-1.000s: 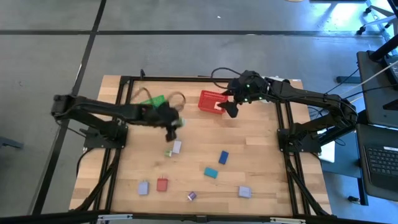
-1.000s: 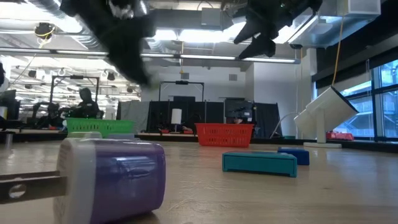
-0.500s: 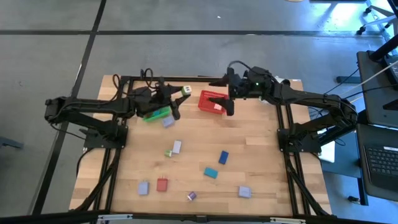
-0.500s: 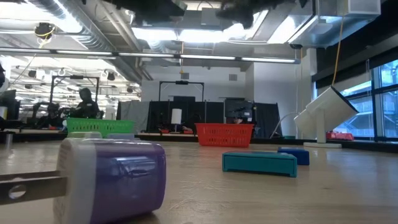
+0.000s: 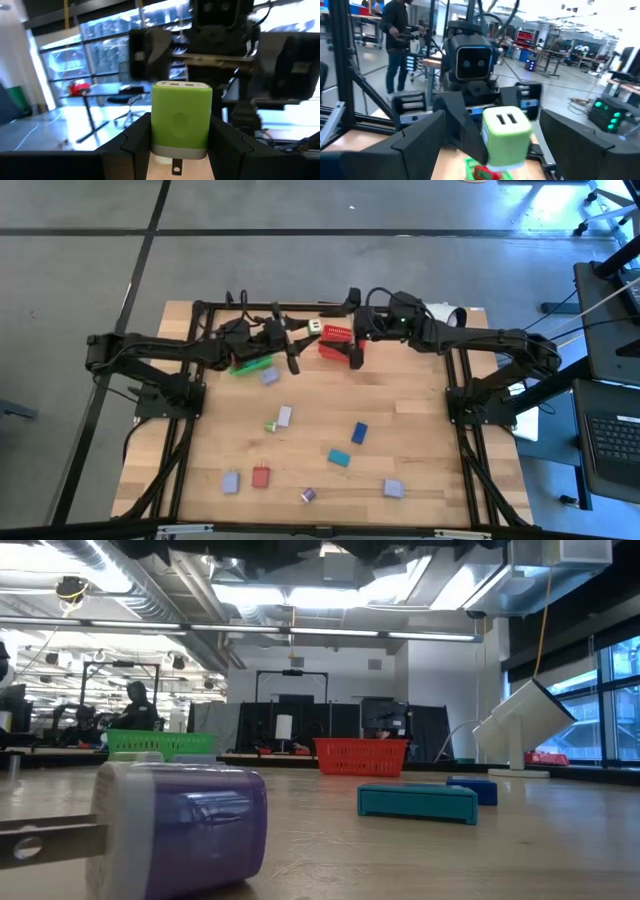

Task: Pick & Place Office items
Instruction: Put the top green charger adapter into the red bin, then put the top left purple charger adapter into the red bin

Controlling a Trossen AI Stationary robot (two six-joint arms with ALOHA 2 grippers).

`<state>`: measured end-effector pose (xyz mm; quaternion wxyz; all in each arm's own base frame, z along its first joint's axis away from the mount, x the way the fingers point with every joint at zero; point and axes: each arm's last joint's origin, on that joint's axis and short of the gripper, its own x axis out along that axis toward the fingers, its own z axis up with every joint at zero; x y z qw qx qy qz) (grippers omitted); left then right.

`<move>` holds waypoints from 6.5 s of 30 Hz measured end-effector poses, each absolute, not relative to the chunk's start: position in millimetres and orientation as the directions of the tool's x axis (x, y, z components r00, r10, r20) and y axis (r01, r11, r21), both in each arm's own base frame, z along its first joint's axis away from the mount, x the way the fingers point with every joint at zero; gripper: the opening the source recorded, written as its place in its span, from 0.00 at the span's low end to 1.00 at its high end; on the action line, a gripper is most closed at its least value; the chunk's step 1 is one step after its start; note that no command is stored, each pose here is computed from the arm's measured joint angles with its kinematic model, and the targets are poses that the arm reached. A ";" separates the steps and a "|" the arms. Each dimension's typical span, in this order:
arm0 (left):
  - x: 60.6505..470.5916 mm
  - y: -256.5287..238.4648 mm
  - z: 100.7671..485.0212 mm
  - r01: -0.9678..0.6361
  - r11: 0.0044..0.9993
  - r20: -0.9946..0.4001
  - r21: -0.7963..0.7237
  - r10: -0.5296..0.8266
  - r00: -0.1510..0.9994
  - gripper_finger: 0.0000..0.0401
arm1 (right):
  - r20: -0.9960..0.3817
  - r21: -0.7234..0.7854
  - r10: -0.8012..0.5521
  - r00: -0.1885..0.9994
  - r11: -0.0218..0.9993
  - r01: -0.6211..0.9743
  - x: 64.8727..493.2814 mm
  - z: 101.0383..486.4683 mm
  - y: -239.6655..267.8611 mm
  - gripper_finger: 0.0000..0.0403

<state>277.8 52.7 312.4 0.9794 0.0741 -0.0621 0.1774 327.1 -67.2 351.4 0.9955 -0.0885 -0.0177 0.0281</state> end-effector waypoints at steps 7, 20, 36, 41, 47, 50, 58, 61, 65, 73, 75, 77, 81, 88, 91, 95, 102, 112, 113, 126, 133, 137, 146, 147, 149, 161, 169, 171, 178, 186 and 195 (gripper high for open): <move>290.4 52.8 307.2 -0.305 0.944 0.225 0.123 0.273 0.935 0.36 | 0.016 -0.168 0.062 0.998 0.984 -0.058 334.7 342.8 -68.9 0.81; 290.7 52.3 307.3 -0.297 0.947 0.229 0.124 0.263 0.937 0.36 | 0.017 -0.117 0.089 0.996 0.989 -0.086 334.6 343.4 -66.8 0.53; 290.2 54.3 305.2 -0.366 0.930 0.209 -0.045 0.367 0.907 0.64 | 0.017 -0.120 0.066 0.998 0.991 -0.063 333.3 344.3 -69.7 0.38; 289.8 56.0 298.9 -0.414 0.905 0.127 -0.099 0.424 0.897 0.71 | -0.039 -0.057 0.034 0.999 0.998 -0.036 326.2 342.5 -80.5 0.38; 289.4 58.4 282.2 -0.481 0.863 -0.043 -0.156 0.481 0.876 0.73 | -0.220 0.063 -0.058 0.974 0.995 0.074 315.8 326.9 -98.9 0.38; 287.6 59.1 270.5 -0.536 0.814 -0.157 -0.226 0.512 0.844 0.73 | -0.301 0.096 -0.126 0.945 0.982 0.161 311.7 319.3 -105.7 0.38; 274.7 65.5 238.8 -0.671 0.653 -0.472 -0.352 0.495 0.730 0.72 | -0.524 0.180 -0.276 0.806 0.889 0.422 313.2 282.8 -122.2 0.38; 270.9 64.7 232.5 -0.693 0.645 -0.535 -0.324 0.479 0.696 0.72 | -0.583 0.176 -0.285 0.761 0.870 0.460 321.6 263.0 -126.5 0.38; 269.6 63.6 230.0 -0.686 0.653 -0.564 -0.321 0.450 0.692 0.72 | -0.650 0.181 -0.272 0.709 0.851 0.493 333.5 233.9 -131.4 0.38; 267.9 62.5 227.1 -0.684 0.661 -0.596 -0.309 0.426 0.681 0.72 | -0.749 0.131 -0.295 0.593 0.812 0.569 344.0 186.0 -144.4 0.38; 266.6 62.2 225.5 -0.690 0.660 -0.612 -0.298 0.423 0.669 0.72 | -0.763 0.134 -0.288 0.579 0.806 0.576 345.3 178.2 -146.2 0.38; 265.0 61.9 223.5 -0.698 0.658 -0.632 -0.283 0.419 0.652 0.72 | -0.772 0.130 -0.284 0.569 0.805 0.579 346.0 173.1 -146.8 0.39; 261.2 60.1 218.8 -0.698 0.666 -0.683 -0.265 0.381 0.623 0.72 | -0.776 0.131 -0.278 0.566 0.807 0.576 346.5 170.9 -147.0 0.41; 247.9 53.8 206.3 -0.642 0.749 -0.822 -0.166 0.254 0.509 0.72 | -0.775 0.131 -0.278 0.567 0.807 0.576 346.6 171.0 -147.1 0.54; 241.6 50.3 202.0 -0.586 0.806 -0.866 -0.085 0.231 0.443 0.72 | -0.775 0.131 -0.279 0.567 0.806 0.577 346.4 171.2 -147.2 0.61; 236.2 45.2 198.8 -0.498 0.867 -0.899 -0.009 0.212 0.384 0.72 | -0.764 0.137 -0.285 0.579 0.806 0.576 344.4 178.2 -147.9 0.69; 226.2 40.3 183.2 -0.445 0.894 -0.924 0.049 0.210 0.320 0.72 | -0.711 0.152 -0.309 0.632 0.809 0.568 336.9 207.3 -145.5 0.74; 218.2 50.4 164.4 -0.494 0.867 -0.911 0.059 0.249 0.329 0.72 | -0.658 0.160 -0.331 0.677 0.817 0.554 329.3 232.3 -142.3 0.75; 217.0 51.9 162.2 -0.501 0.864 -0.910 0.058 0.252 0.329 0.72 | -0.658 0.160 -0.330 0.677 0.817 0.554 329.2 232.3 -142.3 0.75; 212.8 69.3 152.4 -0.554 0.831 -0.874 0.046 0.303 0.380 0.72 | -0.658 0.159 -0.330 0.676 0.817 0.554 329.1 232.4 -142.3 0.75; 215.2 62.1 152.1 -0.538 0.841 -0.884 -0.050 0.213 0.416 0.72 | -0.661 0.159 -0.329 0.675 0.817 0.554 329.0 232.1 -142.2 0.75; 217.2 54.6 152.3 -0.474 0.881 -0.881 0.004 0.227 0.415 0.72 | -0.661 0.142 -0.330 0.674 0.828 0.543 329.0 232.1 -142.2 0.75; 218.5 54.6 152.7 -0.472 0.878 -0.864 0.083 0.299 0.404 0.72 | -0.660 0.120 -0.329 0.675 0.841 0.528 329.0 232.2 -142.2 0.75; 218.5 54.7 152.8 -0.477 0.875 -0.863 0.083 0.302 0.404 0.72 | -0.660 0.118 -0.329 0.675 0.842 0.526 329.0 232.2 -142.2 0.75; 218.7 55.0 151.9 -0.493 0.866 -0.863 0.085 0.311 0.398 0.72 | -0.661 0.110 -0.330 0.675 0.847 0.521 329.0 232.1 -142.2 0.75; 227.9 56.4 129.4 -0.519 0.852 -0.894 0.070 0.284 0.346 0.72 | -0.661 0.098 -0.329 0.675 0.853 0.513 328.9 232.0 -142.2 0.75; 229.1 55.4 128.2 -0.551 0.835 -0.902 0.003 0.241 0.359 0.57 | -0.661 0.098 -0.329 0.674 0.853 0.512 328.9 232.0 -142.1 0.75; 228.6 55.3 129.6 -0.550 0.835 -0.899 -0.004 0.237 0.367 0.51 | -0.661 0.098 -0.329 0.675 0.853 0.512 328.9 232.0 -142.1 0.75; 234.2 55.7 151.0 -0.555 0.830 -0.871 -0.058 0.230 0.434 0.51 | -0.661 0.096 -0.329 0.674 0.854 0.511 328.9 232.0 -142.2 0.75; 252.2 58.6 218.5 -0.541 0.841 -0.707 -0.004 0.380 0.597 0.52 | -0.670 0.120 -0.311 0.674 0.851 0.511 328.4 231.2 -141.5 0.75; 252.0 48.8 297.6 -0.619 0.771 -0.390 0.151 0.622 0.679 0.53 | -0.670 0.191 -0.286 0.685 0.826 0.531 319.3 244.2 -136.9 0.70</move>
